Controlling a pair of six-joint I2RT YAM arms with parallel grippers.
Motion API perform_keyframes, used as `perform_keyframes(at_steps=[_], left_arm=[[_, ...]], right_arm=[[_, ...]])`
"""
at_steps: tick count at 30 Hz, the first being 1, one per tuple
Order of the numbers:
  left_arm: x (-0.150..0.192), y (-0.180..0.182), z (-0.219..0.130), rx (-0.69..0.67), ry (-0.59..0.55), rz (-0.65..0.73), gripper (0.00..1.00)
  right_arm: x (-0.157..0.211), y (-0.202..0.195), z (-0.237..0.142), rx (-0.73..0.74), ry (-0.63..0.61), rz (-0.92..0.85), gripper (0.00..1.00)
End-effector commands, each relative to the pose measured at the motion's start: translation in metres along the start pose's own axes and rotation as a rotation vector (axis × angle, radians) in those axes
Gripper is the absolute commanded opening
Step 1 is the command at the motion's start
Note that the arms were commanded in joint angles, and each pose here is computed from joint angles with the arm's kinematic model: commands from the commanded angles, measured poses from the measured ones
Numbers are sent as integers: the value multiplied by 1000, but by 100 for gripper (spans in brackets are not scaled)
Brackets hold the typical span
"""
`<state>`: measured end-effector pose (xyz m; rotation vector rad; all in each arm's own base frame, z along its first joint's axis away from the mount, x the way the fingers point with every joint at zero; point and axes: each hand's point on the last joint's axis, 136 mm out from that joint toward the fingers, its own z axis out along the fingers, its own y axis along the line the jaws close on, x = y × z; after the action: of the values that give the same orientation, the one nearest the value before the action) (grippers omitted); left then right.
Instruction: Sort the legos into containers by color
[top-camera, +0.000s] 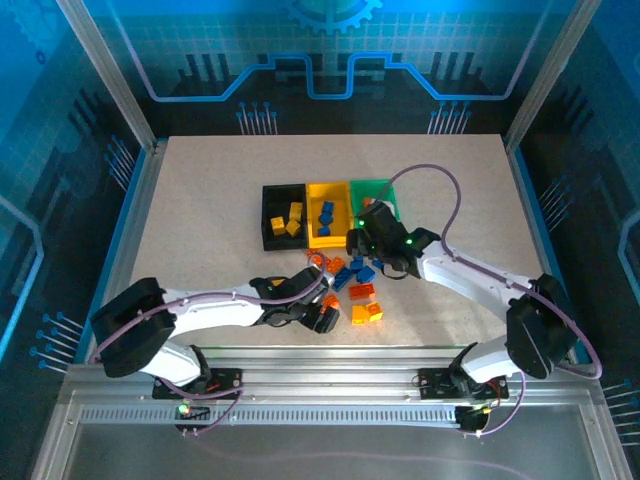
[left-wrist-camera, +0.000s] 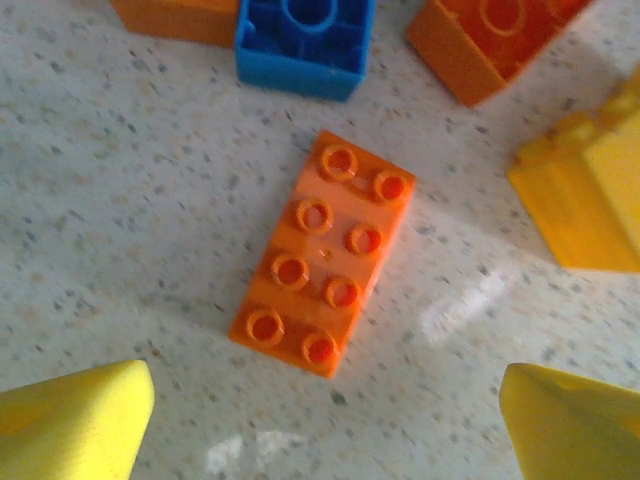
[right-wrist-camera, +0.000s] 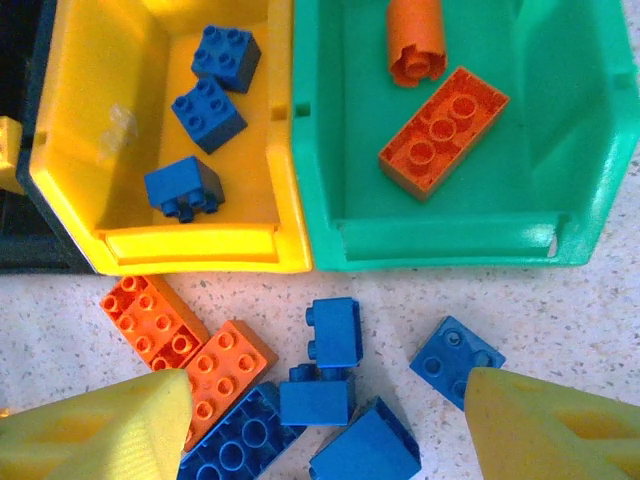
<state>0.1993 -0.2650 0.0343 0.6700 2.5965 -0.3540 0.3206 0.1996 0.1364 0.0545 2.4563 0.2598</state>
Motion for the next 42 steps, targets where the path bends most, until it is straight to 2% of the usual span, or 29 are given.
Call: perform_keyframes(at_steps=[1, 6, 8, 14, 19, 24, 30, 35, 38, 42], left_arm=[[-18, 0, 5, -67, -58, 106, 88], [-22, -6, 19, -93, -70, 168, 81], [-21, -5, 25, -108, -62, 177, 72], [-8, -5, 36, -134, -20, 211, 53], [0, -7, 34, -141, -5, 217, 38], [-7, -4, 19, -153, -48, 169, 32], [-47, -14, -25, -74, -184, 79, 28], [-107, -13, -58, 33, -320, -62, 27], [-151, -9, -65, 48, -391, -108, 28], [-204, -1, -54, 73, -440, -179, 27]], right_arm=[[-8, -6, -7, -9, -37, 47, 74], [-10, -13, -11, -12, -51, 66, 73], [-12, -15, -13, -13, -56, 71, 74], [-16, -23, -17, -11, -71, 88, 74], [-18, -28, -19, -9, -77, 103, 74], [-17, -33, -18, 1, -76, 114, 74], [-16, -42, -22, 11, -86, 137, 74], [-11, -58, -28, 41, -106, 179, 74], [-7, -67, -32, 56, -113, 206, 74], [-3, -74, -35, 74, -113, 216, 74]])
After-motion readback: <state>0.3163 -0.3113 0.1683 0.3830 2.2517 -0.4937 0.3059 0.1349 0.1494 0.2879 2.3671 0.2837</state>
